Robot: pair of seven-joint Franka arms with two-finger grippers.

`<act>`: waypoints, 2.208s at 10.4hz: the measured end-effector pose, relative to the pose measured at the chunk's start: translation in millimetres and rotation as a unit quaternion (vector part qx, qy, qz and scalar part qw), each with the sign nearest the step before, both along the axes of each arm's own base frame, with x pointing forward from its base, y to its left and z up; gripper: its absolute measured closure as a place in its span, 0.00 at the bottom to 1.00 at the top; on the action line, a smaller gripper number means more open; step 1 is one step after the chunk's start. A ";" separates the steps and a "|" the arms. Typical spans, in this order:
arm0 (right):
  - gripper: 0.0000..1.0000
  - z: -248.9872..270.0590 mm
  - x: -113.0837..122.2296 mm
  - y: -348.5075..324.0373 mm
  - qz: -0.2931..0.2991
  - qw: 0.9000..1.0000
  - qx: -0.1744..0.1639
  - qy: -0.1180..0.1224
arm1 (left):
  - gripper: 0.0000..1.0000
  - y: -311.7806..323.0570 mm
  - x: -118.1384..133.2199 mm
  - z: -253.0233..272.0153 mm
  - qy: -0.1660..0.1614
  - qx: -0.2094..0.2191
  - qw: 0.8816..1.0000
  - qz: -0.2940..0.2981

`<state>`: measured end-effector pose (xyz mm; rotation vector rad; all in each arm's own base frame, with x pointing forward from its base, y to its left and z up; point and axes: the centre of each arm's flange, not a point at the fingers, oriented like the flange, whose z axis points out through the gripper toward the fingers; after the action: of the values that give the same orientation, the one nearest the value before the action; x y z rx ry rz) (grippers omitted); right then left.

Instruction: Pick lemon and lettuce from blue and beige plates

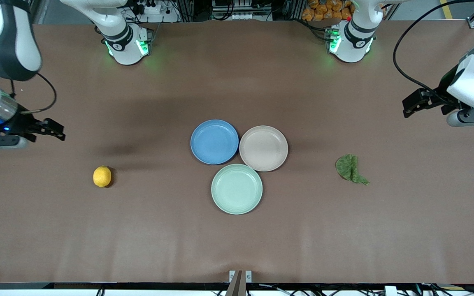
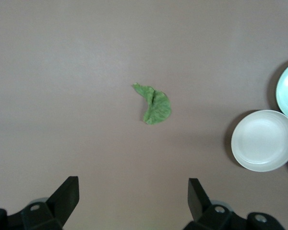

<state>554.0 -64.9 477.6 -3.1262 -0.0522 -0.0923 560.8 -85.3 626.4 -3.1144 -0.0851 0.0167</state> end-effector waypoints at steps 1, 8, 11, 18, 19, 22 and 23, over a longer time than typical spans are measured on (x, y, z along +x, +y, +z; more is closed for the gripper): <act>0.00 19.4 3.8 0.9 0.002 1.000 0.000 -0.004 | 0.00 -0.8 -3.6 4.6 -0.001 0.000 1.000 -0.012; 0.00 152.9 5.2 13.2 0.016 1.000 -0.004 -0.025 | 0.00 4.7 -17.9 23.8 -0.006 -0.025 0.997 -0.067; 0.00 175.8 5.4 31.2 0.032 0.999 -0.008 -0.013 | 0.00 13.4 -20.5 27.1 -0.008 -0.031 0.998 -0.060; 0.00 170.1 2.9 36.7 0.037 0.999 -0.012 0.022 | 0.00 11.5 -24.1 22.4 -0.002 -0.030 0.998 -0.062; 0.00 170.6 3.0 36.5 0.036 0.999 -0.012 0.021 | 0.00 11.5 -25.1 22.0 -0.002 -0.029 0.998 -0.062; 0.00 171.9 3.0 36.1 0.036 0.999 -0.012 0.020 | 0.00 11.5 -27.8 23.4 -0.004 -0.029 0.998 -0.062; 0.00 172.4 3.0 35.8 0.035 0.999 -0.012 0.019 | 0.00 11.5 -28.1 24.3 -0.005 -0.029 0.998 -0.062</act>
<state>556.9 -29.2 650.0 -3.1453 -0.1642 -0.0309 532.7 -73.8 650.7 -3.1714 0.1099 0.0010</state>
